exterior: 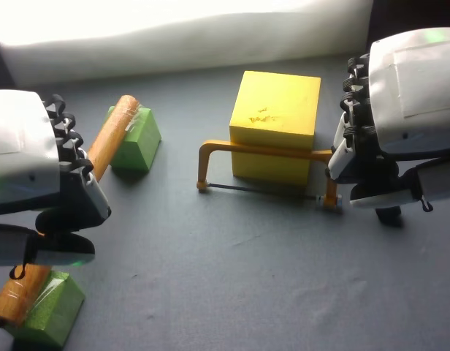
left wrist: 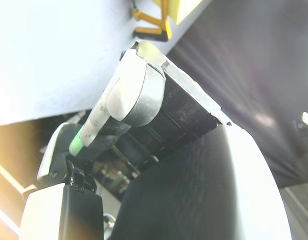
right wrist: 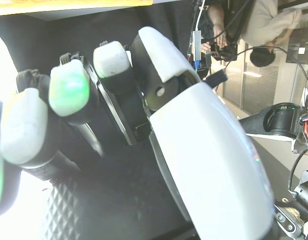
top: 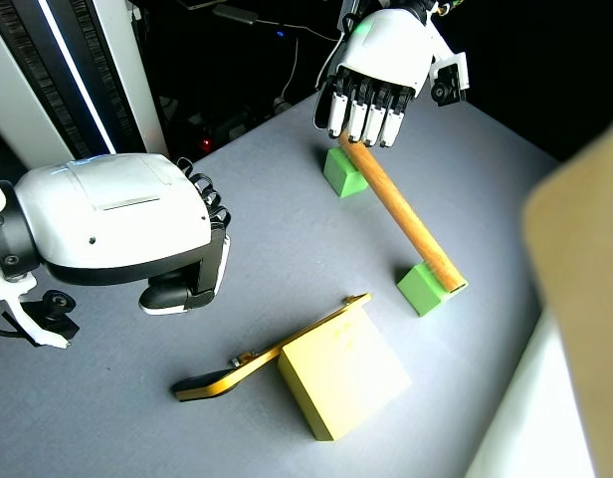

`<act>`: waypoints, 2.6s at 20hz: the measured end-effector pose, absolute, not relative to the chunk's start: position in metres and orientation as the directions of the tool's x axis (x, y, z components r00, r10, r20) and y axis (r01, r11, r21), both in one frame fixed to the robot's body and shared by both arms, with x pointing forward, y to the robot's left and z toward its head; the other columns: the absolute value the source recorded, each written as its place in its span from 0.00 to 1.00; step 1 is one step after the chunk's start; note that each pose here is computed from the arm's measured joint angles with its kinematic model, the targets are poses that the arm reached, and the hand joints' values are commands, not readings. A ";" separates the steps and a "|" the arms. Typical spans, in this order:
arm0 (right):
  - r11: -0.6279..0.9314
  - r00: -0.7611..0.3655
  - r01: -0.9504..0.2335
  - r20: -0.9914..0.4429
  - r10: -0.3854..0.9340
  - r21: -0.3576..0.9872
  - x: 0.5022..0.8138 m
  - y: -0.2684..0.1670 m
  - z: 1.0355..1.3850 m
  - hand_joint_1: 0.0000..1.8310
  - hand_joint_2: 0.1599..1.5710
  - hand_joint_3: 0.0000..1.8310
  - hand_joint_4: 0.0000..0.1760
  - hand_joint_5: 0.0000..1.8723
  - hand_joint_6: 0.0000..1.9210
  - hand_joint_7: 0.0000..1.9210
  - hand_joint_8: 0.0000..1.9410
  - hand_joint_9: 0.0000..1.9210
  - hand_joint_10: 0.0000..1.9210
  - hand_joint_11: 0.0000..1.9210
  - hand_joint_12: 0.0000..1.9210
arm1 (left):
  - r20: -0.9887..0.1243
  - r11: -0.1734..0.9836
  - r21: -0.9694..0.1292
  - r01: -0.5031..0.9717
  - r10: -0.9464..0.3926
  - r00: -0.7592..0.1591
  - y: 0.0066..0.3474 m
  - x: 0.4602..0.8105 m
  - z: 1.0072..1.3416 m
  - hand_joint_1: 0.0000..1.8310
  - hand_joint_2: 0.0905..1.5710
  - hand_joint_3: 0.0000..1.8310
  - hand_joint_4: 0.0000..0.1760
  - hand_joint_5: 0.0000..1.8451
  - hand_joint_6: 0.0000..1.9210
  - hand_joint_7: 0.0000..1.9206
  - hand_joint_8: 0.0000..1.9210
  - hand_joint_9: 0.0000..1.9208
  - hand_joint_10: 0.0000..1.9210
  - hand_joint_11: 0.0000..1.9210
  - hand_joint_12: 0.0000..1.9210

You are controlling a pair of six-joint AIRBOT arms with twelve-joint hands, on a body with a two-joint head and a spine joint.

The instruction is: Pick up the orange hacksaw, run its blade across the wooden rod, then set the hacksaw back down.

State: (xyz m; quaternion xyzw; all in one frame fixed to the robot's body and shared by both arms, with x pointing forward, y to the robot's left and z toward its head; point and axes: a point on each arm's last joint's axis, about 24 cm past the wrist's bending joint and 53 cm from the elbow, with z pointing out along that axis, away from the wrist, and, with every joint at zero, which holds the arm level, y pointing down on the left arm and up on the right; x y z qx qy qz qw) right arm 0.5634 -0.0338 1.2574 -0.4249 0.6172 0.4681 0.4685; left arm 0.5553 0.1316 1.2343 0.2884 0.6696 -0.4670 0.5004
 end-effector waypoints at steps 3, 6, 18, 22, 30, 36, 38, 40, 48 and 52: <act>0.203 -0.198 -0.963 -0.976 -0.090 0.176 0.564 -0.034 1.256 0.06 0.67 0.01 0.00 0.07 0.00 0.08 0.00 0.08 0.01 0.00 0.32 | -0.940 0.406 -0.332 0.852 -0.069 -0.334 0.134 0.556 1.230 0.00 0.72 0.01 0.00 0.02 0.01 0.01 0.00 0.00 0.00 0.00 0.04; 0.202 -0.198 -0.963 -0.976 -0.092 0.176 0.564 -0.034 1.256 0.07 0.67 0.00 0.00 0.08 0.00 0.09 0.00 0.08 0.00 0.00 0.31 | -0.939 0.408 -0.332 0.850 -0.061 -0.338 0.136 0.555 1.228 0.00 0.73 0.00 0.00 0.03 0.00 0.02 0.00 0.00 0.00 0.00 0.09; 0.450 -0.560 -0.399 -0.600 0.571 0.799 0.683 -0.140 1.280 0.06 0.67 0.00 0.00 0.07 0.00 0.08 0.00 0.08 0.00 0.00 0.30 | -0.936 0.458 -0.333 0.824 -0.054 -0.348 0.139 0.562 1.222 0.00 0.73 0.00 0.00 0.02 0.00 0.01 0.00 0.01 0.00 0.00 0.10; 0.360 -0.572 -0.134 -0.368 0.733 0.923 0.697 -0.190 1.242 0.11 0.65 0.00 0.00 0.07 0.00 0.08 0.00 0.09 0.00 0.00 0.31 | -0.933 0.549 -0.319 0.772 -0.040 -0.357 0.153 0.576 1.213 0.00 0.74 0.00 0.00 0.02 0.00 0.02 0.00 0.00 0.00 0.00 0.07; 0.176 -0.613 0.170 -0.036 0.789 0.970 0.679 -0.204 1.186 0.26 0.60 0.00 0.00 0.02 0.00 0.02 0.00 0.04 0.00 0.00 0.29 | -0.919 0.697 -0.315 0.644 -0.054 -0.391 0.177 0.587 1.206 0.00 0.74 0.00 0.00 0.03 0.00 0.03 0.00 0.02 0.00 0.00 0.13; 0.151 -0.671 0.238 0.050 0.739 0.959 0.668 -0.199 1.149 0.40 0.61 0.00 0.00 0.01 0.00 0.00 0.00 0.02 0.00 0.00 0.25 | -0.915 0.721 -0.323 0.612 -0.075 -0.395 0.186 0.564 1.218 0.00 0.76 0.00 0.00 0.03 0.00 0.02 0.00 0.01 0.00 0.00 0.13; 0.085 -0.652 0.268 0.115 0.750 0.960 0.671 -0.204 1.139 0.47 0.60 0.00 0.00 0.04 0.00 0.03 0.00 0.04 0.00 0.00 0.30 | -0.913 0.730 -0.324 0.601 -0.075 -0.401 0.190 0.553 1.221 0.00 0.76 0.00 0.00 0.03 0.00 0.02 0.00 0.02 0.00 0.00 0.13; 0.071 -0.658 0.267 0.128 0.742 0.961 0.670 -0.204 1.131 0.49 0.62 0.01 0.00 0.04 0.00 0.03 0.00 0.05 0.00 0.00 0.31 | -0.902 0.735 -0.324 0.596 -0.051 -0.428 0.190 0.539 1.214 0.00 0.76 0.00 0.00 0.04 0.00 0.03 0.00 0.02 0.00 0.00 0.14; -0.091 -0.609 0.306 0.269 0.746 0.948 0.680 -0.183 1.106 0.51 0.62 0.00 0.00 0.05 0.00 0.03 0.00 0.05 0.00 0.00 0.32 | -0.887 0.742 -0.308 0.595 0.002 -0.462 0.187 0.518 1.201 0.01 0.77 0.00 0.00 0.04 0.00 0.03 0.00 0.03 0.00 0.00 0.12; -0.095 -0.607 0.288 0.258 0.751 0.953 0.688 -0.184 1.098 0.52 0.60 0.00 0.00 0.06 0.00 0.04 0.00 0.05 0.00 0.00 0.33 | -0.865 0.782 -0.299 0.547 0.020 -0.501 0.193 0.518 1.185 0.00 0.77 0.00 0.00 0.02 0.00 0.02 0.00 0.01 0.00 0.00 0.09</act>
